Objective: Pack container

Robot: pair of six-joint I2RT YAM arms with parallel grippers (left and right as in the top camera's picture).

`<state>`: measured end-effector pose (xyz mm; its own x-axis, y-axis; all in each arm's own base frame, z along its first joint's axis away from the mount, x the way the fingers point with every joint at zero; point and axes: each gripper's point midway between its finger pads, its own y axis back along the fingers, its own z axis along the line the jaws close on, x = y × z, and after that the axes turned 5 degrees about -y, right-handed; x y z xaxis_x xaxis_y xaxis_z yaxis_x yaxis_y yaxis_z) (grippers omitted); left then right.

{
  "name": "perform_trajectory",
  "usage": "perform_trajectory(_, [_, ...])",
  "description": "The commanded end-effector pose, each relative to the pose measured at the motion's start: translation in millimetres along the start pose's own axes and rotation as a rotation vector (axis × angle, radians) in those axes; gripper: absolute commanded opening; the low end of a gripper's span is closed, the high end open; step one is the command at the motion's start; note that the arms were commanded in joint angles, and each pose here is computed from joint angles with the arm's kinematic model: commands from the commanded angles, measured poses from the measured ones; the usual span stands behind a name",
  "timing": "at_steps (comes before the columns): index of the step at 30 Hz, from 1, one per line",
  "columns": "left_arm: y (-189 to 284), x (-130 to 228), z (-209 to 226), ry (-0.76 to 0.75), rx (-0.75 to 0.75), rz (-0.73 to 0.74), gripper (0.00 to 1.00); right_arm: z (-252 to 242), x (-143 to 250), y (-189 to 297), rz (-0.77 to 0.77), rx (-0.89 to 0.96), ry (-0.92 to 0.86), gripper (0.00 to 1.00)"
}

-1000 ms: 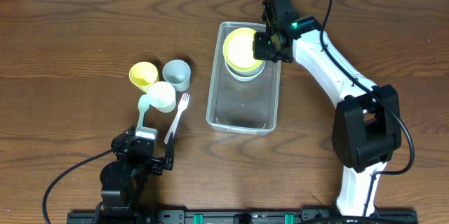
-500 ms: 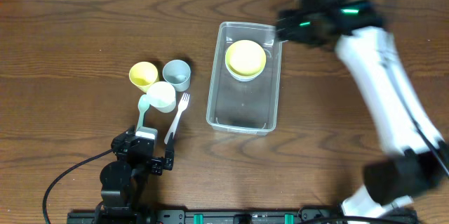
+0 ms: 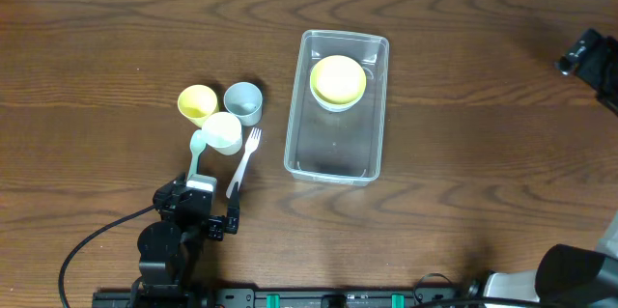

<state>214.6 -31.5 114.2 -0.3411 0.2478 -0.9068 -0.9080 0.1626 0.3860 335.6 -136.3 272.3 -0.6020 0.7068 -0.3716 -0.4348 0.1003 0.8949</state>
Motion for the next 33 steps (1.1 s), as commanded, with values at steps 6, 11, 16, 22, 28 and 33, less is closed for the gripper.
perform_trajectory(6, [-1.1,-2.7,-4.7,0.114,0.027,-0.019,0.98,-14.0,-5.2,4.5,-0.015,0.014,-0.025,0.99])
perform_trajectory(11, [18.8,-37.7,28.8,0.176,-0.138,-0.077,0.98,-13.8,-5.0,4.4,-0.014,0.014,-0.025,0.99])
perform_trajectory(16, [37.7,-85.9,43.6,0.177,-0.173,-0.107,0.98,-13.8,-5.1,4.5,-0.015,0.013,-0.024,0.99])
perform_trajectory(22, [30.2,-116.0,60.3,0.221,-0.198,0.088,0.98,-13.8,-5.1,4.5,-0.015,0.013,-0.024,0.99])
perform_trajectory(28, [-3.9,-129.8,79.4,0.202,-0.212,0.398,0.98,-13.8,-5.1,4.5,-0.015,0.013,-0.024,0.99])
perform_trajectory(33, [-41.7,-127.9,88.4,0.254,-0.154,0.618,0.98,-13.8,-5.2,4.5,-0.015,0.013,-0.024,0.99])
